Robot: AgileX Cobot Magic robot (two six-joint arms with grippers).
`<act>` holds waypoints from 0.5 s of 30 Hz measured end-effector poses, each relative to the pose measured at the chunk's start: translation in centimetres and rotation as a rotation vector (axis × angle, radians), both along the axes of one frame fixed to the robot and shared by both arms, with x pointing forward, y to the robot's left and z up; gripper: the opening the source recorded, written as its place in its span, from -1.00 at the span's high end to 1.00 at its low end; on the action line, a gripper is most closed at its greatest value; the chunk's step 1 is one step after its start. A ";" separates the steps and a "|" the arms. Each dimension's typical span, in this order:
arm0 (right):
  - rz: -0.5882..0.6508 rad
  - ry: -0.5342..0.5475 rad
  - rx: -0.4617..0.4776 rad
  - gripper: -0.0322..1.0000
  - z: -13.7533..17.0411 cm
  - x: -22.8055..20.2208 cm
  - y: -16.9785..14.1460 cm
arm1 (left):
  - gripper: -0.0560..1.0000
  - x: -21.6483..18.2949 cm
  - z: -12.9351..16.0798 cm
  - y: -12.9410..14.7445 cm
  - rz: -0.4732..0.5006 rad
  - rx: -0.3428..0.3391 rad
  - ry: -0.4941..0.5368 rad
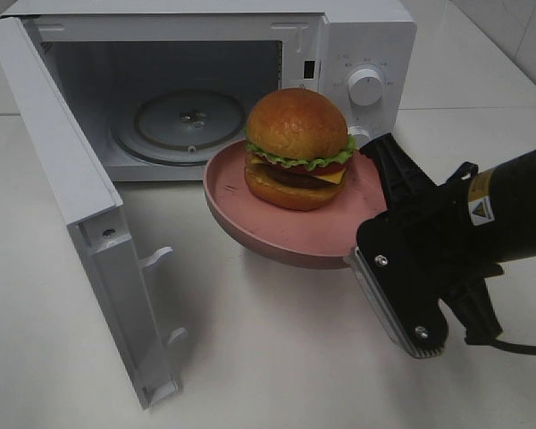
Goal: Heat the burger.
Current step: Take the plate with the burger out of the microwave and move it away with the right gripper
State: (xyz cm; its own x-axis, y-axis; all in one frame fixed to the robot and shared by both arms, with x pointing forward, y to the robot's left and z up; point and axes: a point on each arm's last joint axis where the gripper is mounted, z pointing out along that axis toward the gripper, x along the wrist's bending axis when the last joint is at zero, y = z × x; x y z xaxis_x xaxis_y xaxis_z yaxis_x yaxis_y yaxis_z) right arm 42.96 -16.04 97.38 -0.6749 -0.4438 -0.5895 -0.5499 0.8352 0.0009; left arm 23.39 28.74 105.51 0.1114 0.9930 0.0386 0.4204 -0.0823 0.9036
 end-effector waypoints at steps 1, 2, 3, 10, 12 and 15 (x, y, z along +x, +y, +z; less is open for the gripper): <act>0.002 0.001 -0.012 0.74 0.3 -0.6 -0.5 | -0.96 0.0 0.0 0.0 0.000 0.000 0.000; 0.002 0.001 -0.012 0.74 0.3 -0.6 -0.5 | -0.96 0.0 0.0 0.0 0.000 0.000 0.000; 0.005 -0.007 -0.015 0.74 0.6 -0.9 -0.8 | -0.96 0.0 0.0 0.0 0.000 0.000 0.000; 0.000 -0.035 -0.085 0.74 1.8 -3.1 -3.1 | -0.96 0.0 0.0 0.0 0.000 0.000 0.000; -0.019 -0.047 -0.091 0.74 2.1 -3.8 -3.8 | -0.96 0.0 0.0 0.0 0.000 0.000 0.000; -0.062 -0.058 -0.086 0.74 2.5 -4.7 -4.8 | -0.96 0.0 0.0 0.0 0.000 0.000 0.000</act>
